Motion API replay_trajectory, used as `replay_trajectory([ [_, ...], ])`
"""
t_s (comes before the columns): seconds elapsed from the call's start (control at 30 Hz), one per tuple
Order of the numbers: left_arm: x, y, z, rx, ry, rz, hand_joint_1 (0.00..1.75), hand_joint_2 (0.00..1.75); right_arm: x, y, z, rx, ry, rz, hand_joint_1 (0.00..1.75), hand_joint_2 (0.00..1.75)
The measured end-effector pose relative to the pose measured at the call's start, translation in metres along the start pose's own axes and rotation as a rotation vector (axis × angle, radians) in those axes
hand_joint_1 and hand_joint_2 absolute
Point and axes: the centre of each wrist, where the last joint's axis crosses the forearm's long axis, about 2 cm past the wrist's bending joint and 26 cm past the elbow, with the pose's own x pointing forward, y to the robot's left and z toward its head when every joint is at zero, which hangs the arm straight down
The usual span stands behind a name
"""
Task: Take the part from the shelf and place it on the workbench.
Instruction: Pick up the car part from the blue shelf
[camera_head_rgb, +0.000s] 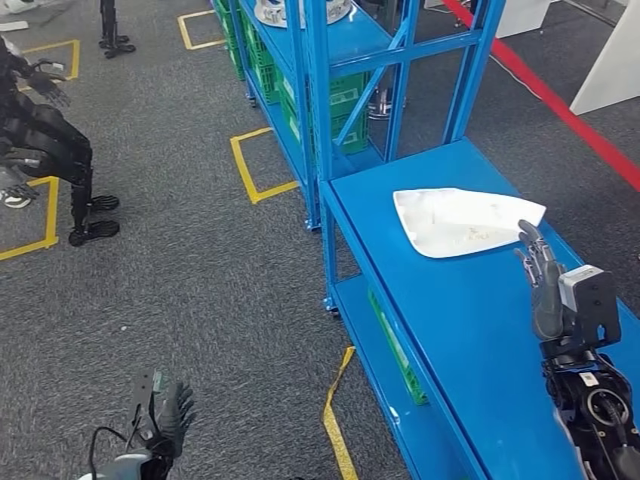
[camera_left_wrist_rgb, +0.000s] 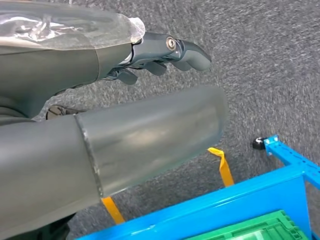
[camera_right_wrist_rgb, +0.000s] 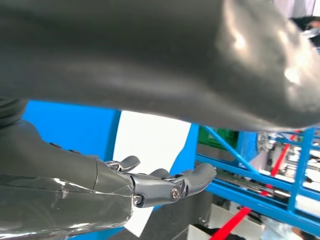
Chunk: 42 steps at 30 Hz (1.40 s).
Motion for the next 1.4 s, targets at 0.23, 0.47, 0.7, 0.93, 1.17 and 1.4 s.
replay_trajectory([
  [0.23, -0.0006, -0.0008, 0.0001, 0.002, 0.001, -0.004, 0.0, 0.0, -0.0004, -0.0016, 0.0013, 0.001, 0.003, 0.009, 0.0, 0.0],
  [0.47, -0.0016, -0.0028, 0.0002, 0.0, 0.003, -0.002, 0.0, 0.0, -0.0004, -0.0019, 0.0014, 0.001, 0.003, 0.009, 0.0, 0.0],
  [0.7, -0.0018, -0.0031, 0.0003, -0.001, 0.003, -0.003, 0.0, 0.0, -0.0004, -0.0019, 0.0014, 0.001, 0.003, 0.009, 0.0, 0.0],
  [0.93, -0.0018, -0.0032, 0.0003, -0.001, 0.003, -0.002, 0.0, 0.0, -0.0004, -0.0019, 0.0013, 0.002, 0.003, 0.016, 0.0, 0.0],
  [1.17, -0.0018, -0.0033, 0.0002, -0.002, 0.002, 0.008, 0.0, 0.0, 0.0006, -0.0024, 0.0002, 0.006, -0.003, 0.027, 0.0, 0.0],
  [1.4, -0.0033, -0.0054, 0.0007, -0.007, 0.005, 0.013, 0.0, 0.0, 0.0009, -0.0027, -0.0007, 0.008, -0.005, 0.029, 0.0, 0.0],
])
